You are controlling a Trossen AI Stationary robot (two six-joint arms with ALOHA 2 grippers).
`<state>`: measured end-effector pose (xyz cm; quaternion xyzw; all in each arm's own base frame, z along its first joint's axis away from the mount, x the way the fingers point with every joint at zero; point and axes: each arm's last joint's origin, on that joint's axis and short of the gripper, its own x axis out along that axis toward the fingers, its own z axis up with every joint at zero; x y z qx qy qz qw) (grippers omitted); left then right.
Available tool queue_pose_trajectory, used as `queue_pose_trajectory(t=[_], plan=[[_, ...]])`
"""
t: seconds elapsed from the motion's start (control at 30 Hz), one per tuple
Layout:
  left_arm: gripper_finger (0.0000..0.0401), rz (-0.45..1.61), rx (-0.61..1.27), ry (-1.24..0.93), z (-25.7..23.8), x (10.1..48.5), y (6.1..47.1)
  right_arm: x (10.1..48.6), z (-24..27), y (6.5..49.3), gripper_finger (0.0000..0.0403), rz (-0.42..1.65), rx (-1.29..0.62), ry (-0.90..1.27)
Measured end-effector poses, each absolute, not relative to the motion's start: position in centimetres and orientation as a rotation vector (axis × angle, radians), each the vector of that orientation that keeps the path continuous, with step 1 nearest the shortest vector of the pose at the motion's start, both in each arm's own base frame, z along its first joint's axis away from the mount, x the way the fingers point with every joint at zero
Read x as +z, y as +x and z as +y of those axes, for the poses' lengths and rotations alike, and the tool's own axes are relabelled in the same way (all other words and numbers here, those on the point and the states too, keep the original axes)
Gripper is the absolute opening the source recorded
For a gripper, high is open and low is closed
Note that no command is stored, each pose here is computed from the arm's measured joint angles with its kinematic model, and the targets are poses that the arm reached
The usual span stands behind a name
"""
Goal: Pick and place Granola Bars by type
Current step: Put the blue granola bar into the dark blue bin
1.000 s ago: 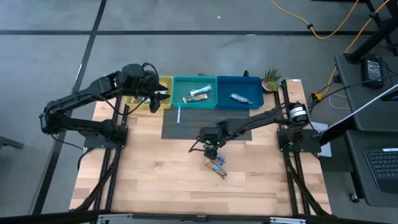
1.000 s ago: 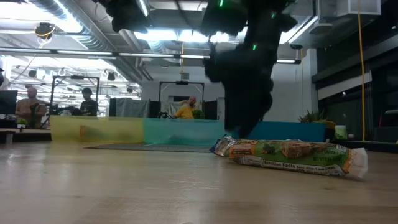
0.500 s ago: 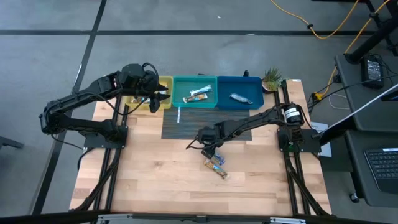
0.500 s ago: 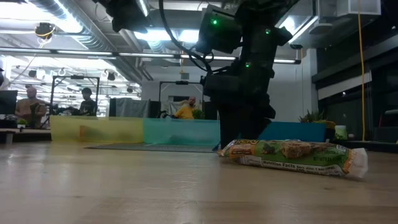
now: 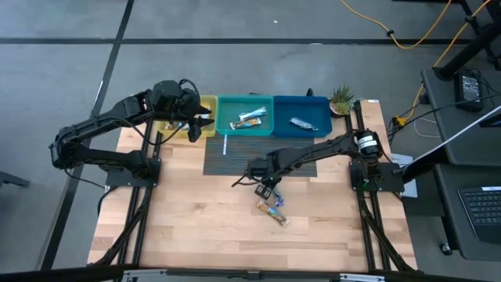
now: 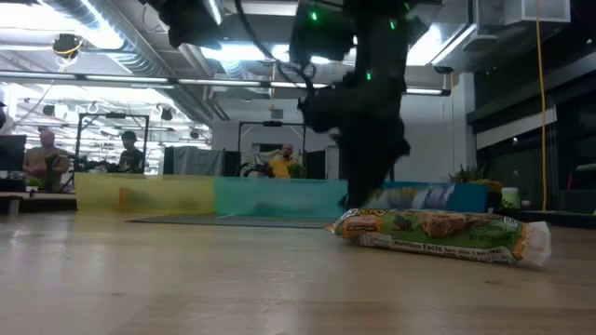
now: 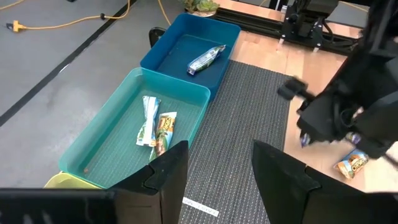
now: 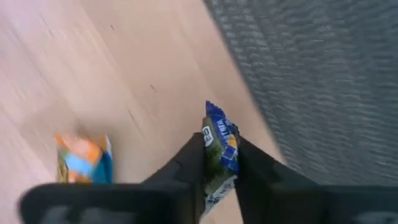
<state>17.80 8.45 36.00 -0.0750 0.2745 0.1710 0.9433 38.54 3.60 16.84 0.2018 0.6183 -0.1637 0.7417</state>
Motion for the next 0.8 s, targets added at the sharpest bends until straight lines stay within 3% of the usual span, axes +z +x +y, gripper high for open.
queue_pose_trajectory(t=[0.13, 0.47, 0.8], plan=[[0.0169, 0.561, 0.346, -0.143, 8.5, 36.0, 17.8, 21.4, 3.4, 38.9, 0.0043, 1.392, -0.361, 0.311], [0.0169, 0.561, 0.349, -0.133, 8.5, 36.0, 17.8, 34.7, 0.7, 38.3, 0.0072, 1.195, -0.41, 0.194], [0.0168, 0.557, 0.362, -0.159, 8.5, 36.0, 17.8, 38.8, -4.3, 36.5, 0.0046, 1.162, -0.458, 0.05]])
